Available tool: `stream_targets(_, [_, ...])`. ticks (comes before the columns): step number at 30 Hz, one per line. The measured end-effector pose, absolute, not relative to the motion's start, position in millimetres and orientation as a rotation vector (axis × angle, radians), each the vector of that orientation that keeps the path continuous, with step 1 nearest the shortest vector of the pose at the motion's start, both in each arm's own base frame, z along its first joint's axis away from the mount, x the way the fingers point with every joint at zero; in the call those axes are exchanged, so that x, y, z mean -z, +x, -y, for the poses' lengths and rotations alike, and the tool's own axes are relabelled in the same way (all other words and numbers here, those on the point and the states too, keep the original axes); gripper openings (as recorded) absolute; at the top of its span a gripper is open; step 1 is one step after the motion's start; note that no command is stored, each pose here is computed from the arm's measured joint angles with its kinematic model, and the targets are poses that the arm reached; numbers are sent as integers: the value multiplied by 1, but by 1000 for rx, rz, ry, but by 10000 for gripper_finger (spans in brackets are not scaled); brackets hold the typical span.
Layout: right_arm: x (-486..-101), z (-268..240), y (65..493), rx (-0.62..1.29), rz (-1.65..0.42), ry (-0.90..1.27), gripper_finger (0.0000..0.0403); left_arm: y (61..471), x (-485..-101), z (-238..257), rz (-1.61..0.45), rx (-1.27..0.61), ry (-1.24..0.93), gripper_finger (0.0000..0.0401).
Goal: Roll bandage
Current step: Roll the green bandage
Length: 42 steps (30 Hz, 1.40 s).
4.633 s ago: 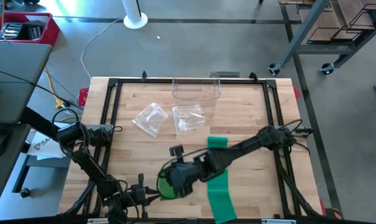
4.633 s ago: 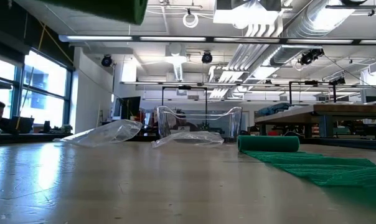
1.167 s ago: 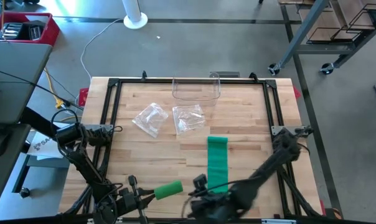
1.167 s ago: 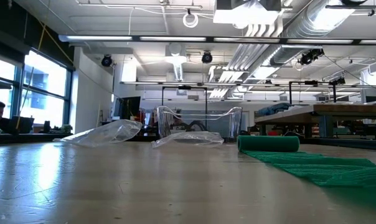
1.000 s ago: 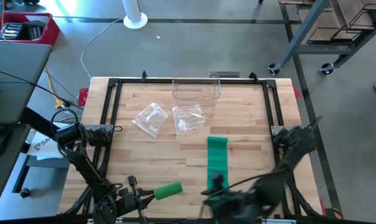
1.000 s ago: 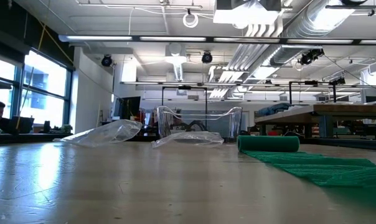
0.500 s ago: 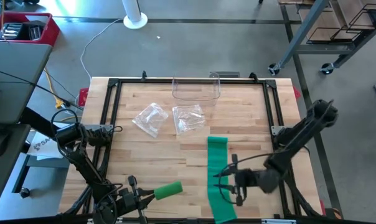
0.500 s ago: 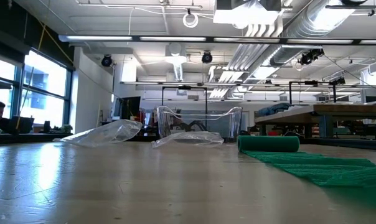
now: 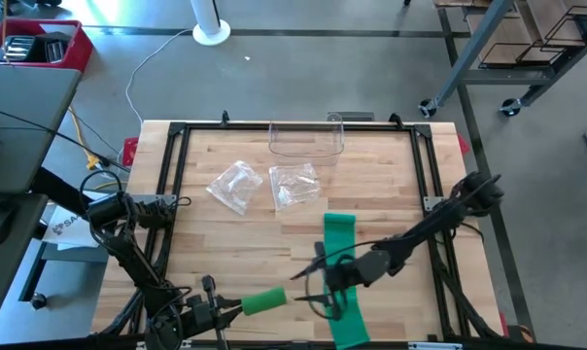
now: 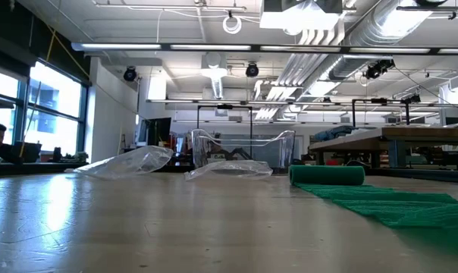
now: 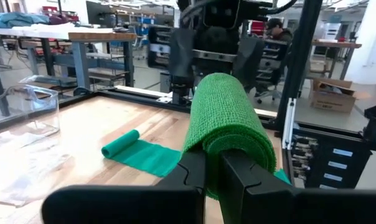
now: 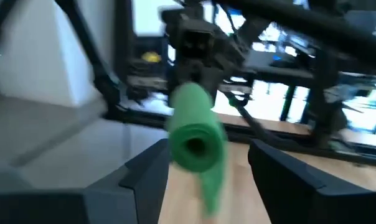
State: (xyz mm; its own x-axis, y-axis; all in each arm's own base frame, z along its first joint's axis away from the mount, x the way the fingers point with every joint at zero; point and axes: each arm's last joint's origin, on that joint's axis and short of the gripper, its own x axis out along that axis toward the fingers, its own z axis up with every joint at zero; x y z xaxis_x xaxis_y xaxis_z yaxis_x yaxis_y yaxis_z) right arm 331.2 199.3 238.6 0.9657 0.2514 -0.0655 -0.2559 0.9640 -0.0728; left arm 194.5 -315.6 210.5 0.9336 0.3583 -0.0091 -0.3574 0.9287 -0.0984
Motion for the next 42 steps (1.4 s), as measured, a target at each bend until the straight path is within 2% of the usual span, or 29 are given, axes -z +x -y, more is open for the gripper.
stream_targets(7, [-246, -206, 356, -232, -211, -244, 201, 196, -210, 317, 1, -315, -98, 10])
stream_targets(22, [-251, -214, 364, -289, -156, -237, 170, 198, -210, 316, -2, -288, -102, 10])
stream_targets(27, [-245, -218, 369, -320, -117, -221, 118, 198, -210, 316, -2, -279, -104, 10])
stream_targets(33, [-244, -217, 369, -320, -130, -224, 16, 198, -210, 317, -3, -278, -102, 19])
stream_targets(42, [-245, -217, 367, -326, -136, -201, 6, 172, -208, 328, -5, -300, -53, 70])
